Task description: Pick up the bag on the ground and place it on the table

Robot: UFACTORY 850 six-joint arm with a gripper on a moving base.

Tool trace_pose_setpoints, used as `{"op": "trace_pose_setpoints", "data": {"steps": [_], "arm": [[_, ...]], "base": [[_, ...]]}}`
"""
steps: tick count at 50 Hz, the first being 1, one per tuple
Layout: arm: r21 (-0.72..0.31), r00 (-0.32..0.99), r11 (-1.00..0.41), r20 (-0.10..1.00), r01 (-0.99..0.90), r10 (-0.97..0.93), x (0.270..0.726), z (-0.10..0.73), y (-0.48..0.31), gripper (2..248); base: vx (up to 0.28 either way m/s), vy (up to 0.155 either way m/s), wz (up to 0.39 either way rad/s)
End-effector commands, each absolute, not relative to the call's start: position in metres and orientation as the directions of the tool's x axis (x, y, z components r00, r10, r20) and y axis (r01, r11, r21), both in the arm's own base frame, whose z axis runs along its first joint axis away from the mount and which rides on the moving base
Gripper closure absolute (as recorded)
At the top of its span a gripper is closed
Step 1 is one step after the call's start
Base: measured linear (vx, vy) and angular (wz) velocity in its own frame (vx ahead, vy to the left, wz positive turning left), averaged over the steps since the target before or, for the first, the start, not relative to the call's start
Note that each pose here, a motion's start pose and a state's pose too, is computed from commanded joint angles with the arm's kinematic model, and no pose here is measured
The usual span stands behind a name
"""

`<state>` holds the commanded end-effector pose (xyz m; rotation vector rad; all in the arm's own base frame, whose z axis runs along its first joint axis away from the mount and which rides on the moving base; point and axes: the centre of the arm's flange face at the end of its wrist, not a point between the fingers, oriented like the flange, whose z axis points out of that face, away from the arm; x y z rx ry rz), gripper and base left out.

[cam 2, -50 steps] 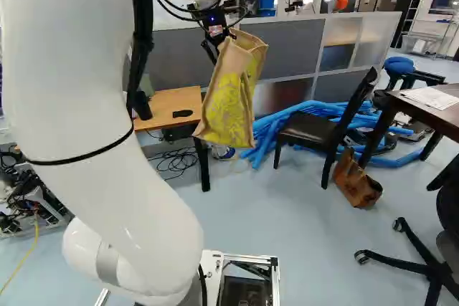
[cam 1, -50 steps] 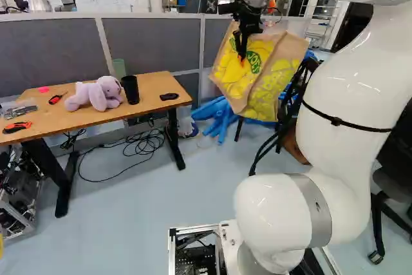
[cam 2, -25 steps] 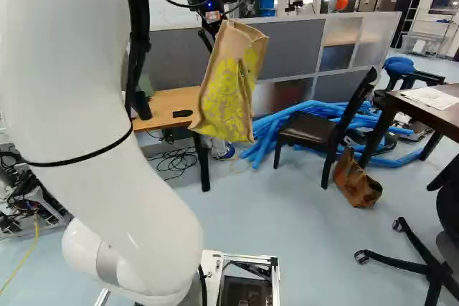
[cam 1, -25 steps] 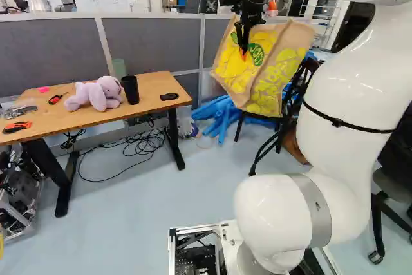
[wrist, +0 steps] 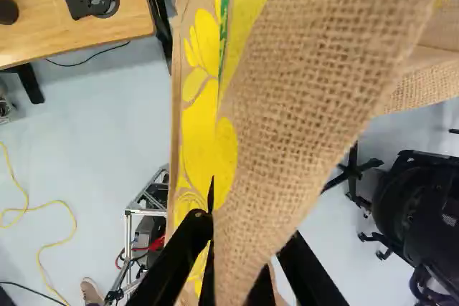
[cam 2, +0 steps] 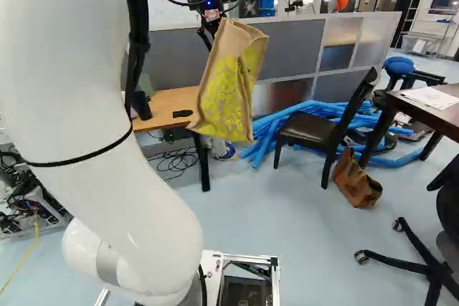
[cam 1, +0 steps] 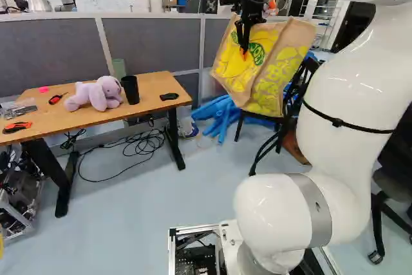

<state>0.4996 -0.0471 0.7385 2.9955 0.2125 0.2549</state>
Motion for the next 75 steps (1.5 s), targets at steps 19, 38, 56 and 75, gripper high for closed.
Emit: {"op": "trace_pose_setpoints", "data": {"steps": [19,38,56,75], "arm": [[0.139,0.976,-0.982,0.158,0.129,0.15,0.4996,0.7385,-0.0471,227],[0.139,0.976,-0.982,0.158,0.129,0.15,0.4996,0.7385,-0.0471,227],[0.139,0.976,-0.982,0.158,0.129,0.15,0.4996,0.7385,-0.0471,227],[0.139,0.976,-0.982,0.158,0.129,0.15,0.4996,0.7385,-0.0471,227]], "base": [[-0.015,0.002,0.021],[0.001,0.026,0.123],[0.001,0.028,0.133],[-0.001,0.058,0.268]]}}
